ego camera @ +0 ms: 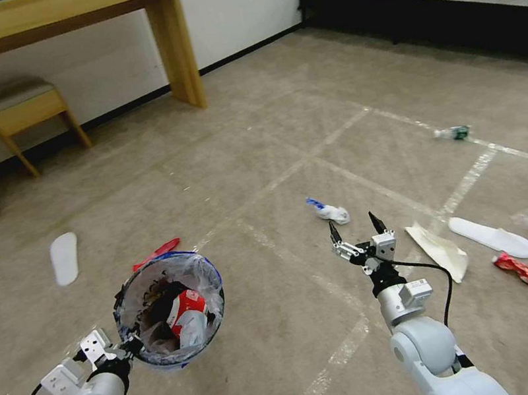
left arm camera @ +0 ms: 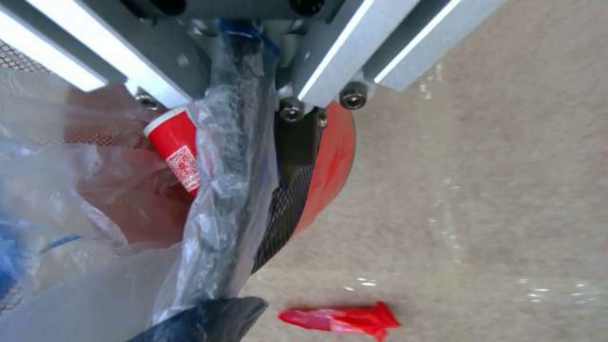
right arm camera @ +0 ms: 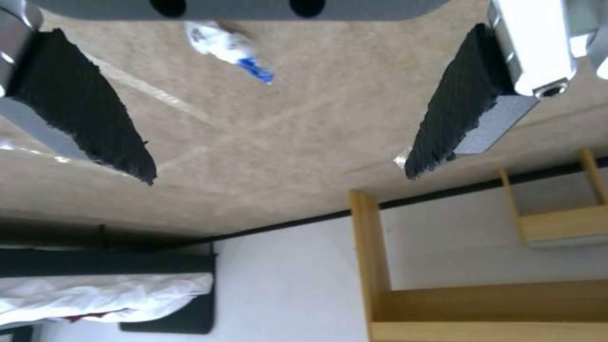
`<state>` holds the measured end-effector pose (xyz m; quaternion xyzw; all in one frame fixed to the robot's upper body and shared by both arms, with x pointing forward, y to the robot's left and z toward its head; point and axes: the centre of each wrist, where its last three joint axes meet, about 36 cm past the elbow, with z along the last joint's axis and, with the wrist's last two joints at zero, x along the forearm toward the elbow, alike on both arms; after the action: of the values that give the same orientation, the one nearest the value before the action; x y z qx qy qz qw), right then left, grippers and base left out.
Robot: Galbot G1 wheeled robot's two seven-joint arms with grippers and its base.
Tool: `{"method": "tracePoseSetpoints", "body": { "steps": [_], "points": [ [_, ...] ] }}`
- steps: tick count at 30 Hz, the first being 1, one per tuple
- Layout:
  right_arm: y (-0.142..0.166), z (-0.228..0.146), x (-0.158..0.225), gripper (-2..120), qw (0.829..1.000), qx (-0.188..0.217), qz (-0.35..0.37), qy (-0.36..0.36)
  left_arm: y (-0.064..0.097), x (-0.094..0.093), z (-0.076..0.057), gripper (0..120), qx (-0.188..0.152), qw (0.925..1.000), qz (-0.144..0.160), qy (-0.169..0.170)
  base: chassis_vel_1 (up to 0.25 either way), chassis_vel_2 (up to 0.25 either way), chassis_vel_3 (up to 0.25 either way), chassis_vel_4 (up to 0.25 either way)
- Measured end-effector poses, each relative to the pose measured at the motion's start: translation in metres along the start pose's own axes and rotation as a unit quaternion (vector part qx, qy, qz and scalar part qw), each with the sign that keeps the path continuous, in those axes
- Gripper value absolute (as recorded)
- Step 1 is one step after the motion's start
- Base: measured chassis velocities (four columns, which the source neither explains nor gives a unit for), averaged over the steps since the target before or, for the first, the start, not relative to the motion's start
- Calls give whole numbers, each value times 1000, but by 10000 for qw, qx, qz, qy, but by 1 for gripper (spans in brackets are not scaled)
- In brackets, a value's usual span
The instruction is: Pick up the trash bin and place the garbage on the floor into it.
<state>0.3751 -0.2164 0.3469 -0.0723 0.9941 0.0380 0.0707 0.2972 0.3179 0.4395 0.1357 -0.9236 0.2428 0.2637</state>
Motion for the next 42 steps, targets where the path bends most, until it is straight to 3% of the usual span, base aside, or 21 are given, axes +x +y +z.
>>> {"method": "tracePoseSetpoints", "body": {
  "steps": [42],
  "points": [
    [0,10,6,100,10000,34,-37,17,2,-2,-1,0,48,10000,-36,13,-17,-16,-17,-18]
  ]
}}
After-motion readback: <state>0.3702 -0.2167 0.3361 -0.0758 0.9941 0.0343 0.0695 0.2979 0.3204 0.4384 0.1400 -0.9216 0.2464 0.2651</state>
